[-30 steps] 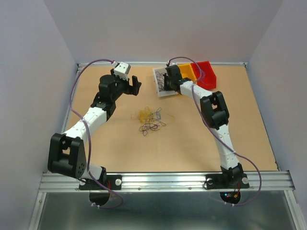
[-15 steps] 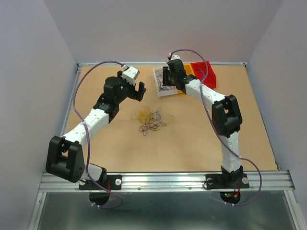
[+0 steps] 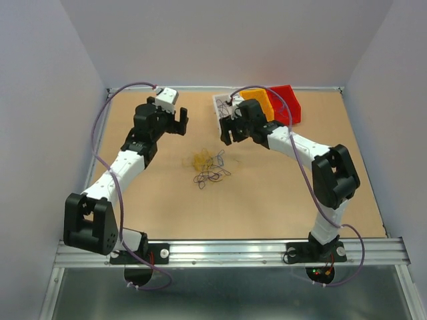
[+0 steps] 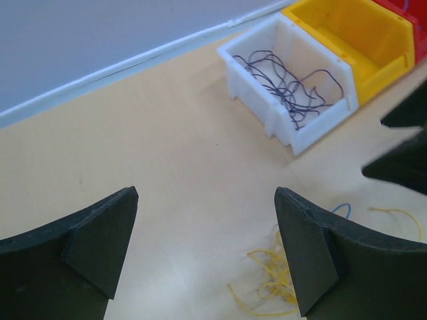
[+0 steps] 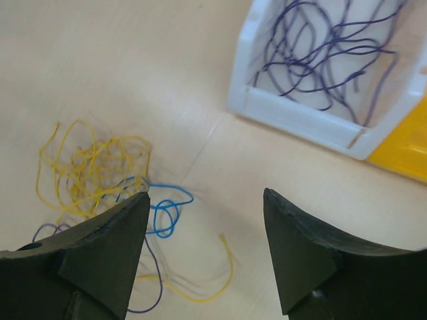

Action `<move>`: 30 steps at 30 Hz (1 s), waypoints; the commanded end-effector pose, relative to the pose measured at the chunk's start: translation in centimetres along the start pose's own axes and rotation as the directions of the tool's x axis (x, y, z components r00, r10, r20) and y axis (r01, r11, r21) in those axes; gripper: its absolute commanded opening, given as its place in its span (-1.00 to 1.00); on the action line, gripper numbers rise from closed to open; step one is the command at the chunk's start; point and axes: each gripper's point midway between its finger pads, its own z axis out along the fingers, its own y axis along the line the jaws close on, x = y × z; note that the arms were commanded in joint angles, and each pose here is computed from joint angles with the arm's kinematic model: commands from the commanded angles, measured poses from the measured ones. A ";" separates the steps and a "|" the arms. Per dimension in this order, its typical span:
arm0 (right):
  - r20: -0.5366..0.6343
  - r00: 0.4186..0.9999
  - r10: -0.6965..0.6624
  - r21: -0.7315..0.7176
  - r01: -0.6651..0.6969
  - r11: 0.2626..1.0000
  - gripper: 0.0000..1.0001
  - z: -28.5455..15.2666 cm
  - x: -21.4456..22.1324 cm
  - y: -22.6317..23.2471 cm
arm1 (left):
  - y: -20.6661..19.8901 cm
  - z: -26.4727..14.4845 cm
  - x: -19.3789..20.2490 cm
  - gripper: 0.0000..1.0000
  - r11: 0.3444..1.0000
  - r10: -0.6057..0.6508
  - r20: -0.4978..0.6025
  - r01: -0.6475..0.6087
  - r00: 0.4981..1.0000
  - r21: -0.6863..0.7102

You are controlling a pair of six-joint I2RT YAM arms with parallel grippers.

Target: Untangle the cables

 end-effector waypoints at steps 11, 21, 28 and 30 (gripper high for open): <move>0.016 0.937 -0.348 -0.417 0.323 0.850 0.30 3.5 3.8 13.7 | 6.1 -1.8 -4.6 0.90 0.986 -0.138 0.178 0.153 0.974 -0.069; -0.074 0.924 -0.376 -0.392 0.320 0.863 -0.30 7.1 5.2 14.0 | 5.9 -1.6 -4.4 0.89 0.987 -0.138 0.176 0.150 0.975 -0.059; 0.032 0.929 -0.369 -0.449 0.343 0.825 -0.99 2.9 1.9 15.9 | 5.9 -1.7 -4.5 0.89 0.988 -0.134 0.181 0.146 0.974 -0.056; 0.110 0.934 -0.340 -0.461 0.351 0.815 -0.99 1.0 -0.3 16.8 | 5.6 -1.7 -4.4 0.89 0.988 -0.138 0.179 0.147 0.974 -0.041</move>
